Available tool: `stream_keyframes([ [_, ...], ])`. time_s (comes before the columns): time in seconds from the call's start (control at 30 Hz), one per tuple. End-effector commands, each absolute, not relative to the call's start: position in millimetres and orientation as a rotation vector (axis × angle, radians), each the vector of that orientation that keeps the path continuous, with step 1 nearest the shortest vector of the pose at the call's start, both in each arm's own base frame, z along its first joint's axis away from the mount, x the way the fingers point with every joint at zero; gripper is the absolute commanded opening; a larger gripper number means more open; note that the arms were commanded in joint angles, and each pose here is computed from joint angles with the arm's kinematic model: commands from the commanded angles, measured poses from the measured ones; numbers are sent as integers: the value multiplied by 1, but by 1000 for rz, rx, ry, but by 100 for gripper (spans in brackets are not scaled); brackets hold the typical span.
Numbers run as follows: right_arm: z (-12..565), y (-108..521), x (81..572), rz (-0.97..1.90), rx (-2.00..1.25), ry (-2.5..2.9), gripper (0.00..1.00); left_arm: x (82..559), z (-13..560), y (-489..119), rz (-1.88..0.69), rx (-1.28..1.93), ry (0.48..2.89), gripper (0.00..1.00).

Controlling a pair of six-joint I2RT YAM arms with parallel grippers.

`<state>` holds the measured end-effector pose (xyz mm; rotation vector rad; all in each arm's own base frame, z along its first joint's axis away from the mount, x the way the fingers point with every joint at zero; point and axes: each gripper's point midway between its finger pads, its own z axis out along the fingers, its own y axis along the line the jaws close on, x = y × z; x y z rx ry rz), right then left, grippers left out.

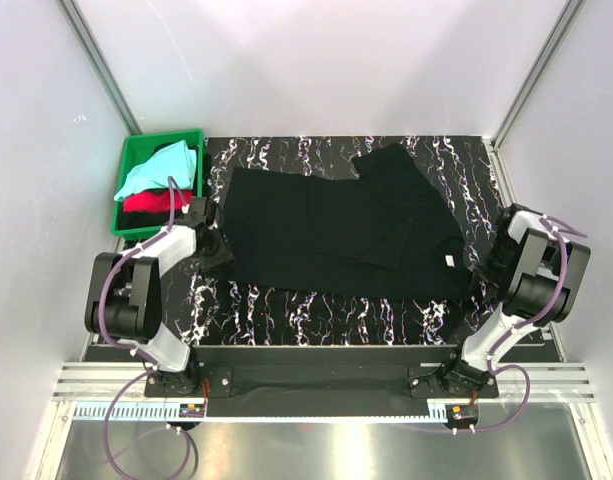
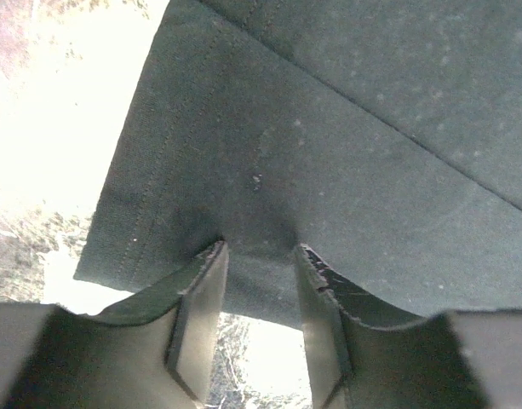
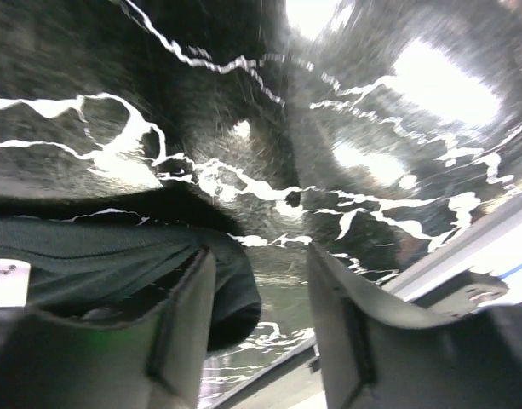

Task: Fold and stack the t-shirts
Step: Fold the tshirt

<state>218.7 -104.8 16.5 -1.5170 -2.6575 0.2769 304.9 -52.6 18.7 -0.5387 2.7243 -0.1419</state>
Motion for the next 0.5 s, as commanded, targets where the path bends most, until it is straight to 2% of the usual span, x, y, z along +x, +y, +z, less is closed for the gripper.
stream_keyframes([
  [0.0, 47, -143, 230, 470, -1510, -2774, 56, 296, 31, -48, -154, -538, 2698, 46],
  [0.13, 84, -128, 247, 310, -1520, -2914, 61, 289, 58, -60, -252, -496, 2648, 50],
  [0.23, 104, -108, 260, 246, -1385, -3057, 66, 287, 77, -65, -294, -444, 2602, 50],
  [0.3, 113, -75, 281, 81, -1244, -3200, 69, 287, 85, -70, -321, -402, 2583, 50],
  [0.33, 112, -58, 290, -26, -1184, -3247, 73, 287, 87, -72, -332, -388, 2580, 50],
  [0.37, 116, -24, 304, -301, -1079, -3294, 73, 288, 90, -74, -346, -379, 2573, 50],
  [0.47, 115, 44, 334, -749, -935, -3293, 70, 288, 92, -79, -376, -358, 2577, 49],
])
